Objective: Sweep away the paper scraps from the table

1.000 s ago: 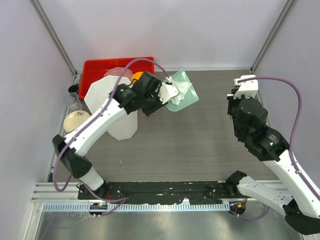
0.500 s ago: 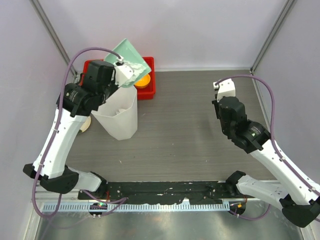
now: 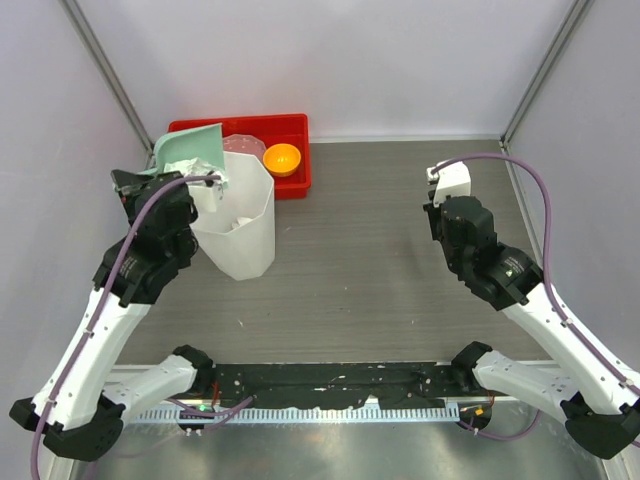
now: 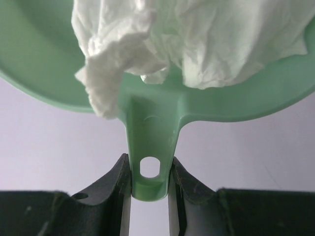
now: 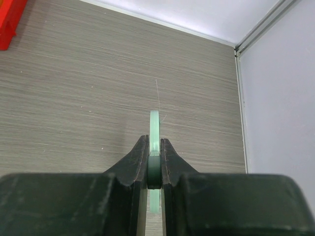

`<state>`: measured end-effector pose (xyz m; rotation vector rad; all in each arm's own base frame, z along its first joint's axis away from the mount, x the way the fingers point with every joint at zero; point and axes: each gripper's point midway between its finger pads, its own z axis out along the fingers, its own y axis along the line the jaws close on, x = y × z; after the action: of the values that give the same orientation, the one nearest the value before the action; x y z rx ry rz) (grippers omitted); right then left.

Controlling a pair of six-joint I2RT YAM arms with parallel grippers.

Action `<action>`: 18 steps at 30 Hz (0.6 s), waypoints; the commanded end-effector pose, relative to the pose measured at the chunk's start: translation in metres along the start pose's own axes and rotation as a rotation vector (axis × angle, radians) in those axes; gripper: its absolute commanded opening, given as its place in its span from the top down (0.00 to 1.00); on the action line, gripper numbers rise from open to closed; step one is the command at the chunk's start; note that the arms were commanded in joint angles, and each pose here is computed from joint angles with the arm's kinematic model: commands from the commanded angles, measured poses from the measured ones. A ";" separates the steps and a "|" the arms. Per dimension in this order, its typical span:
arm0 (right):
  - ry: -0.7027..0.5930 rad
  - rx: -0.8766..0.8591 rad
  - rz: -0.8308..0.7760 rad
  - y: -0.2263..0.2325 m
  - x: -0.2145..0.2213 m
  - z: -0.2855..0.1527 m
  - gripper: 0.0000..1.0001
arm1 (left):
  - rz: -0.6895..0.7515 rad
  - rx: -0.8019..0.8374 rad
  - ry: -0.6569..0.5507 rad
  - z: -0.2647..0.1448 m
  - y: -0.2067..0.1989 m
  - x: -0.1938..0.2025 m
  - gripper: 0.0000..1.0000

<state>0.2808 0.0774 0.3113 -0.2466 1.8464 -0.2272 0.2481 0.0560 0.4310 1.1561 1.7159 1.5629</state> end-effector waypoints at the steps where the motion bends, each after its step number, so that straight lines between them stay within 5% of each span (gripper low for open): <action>1: -0.061 -0.014 0.050 0.000 -0.016 -0.003 0.99 | 0.317 -0.149 0.093 -0.008 0.051 0.010 1.00; 9: -0.063 -0.020 0.048 -0.001 -0.011 -0.006 0.99 | 0.605 -0.165 0.101 -0.009 0.035 0.005 1.00; 18: -0.071 -0.022 0.041 -0.003 -0.012 -0.008 0.99 | 0.602 -0.173 0.132 -0.015 0.043 0.014 1.00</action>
<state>0.2750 0.0783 0.3074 -0.2673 1.8424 -0.1973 0.2433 0.0605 0.4477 1.0481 1.5354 1.7319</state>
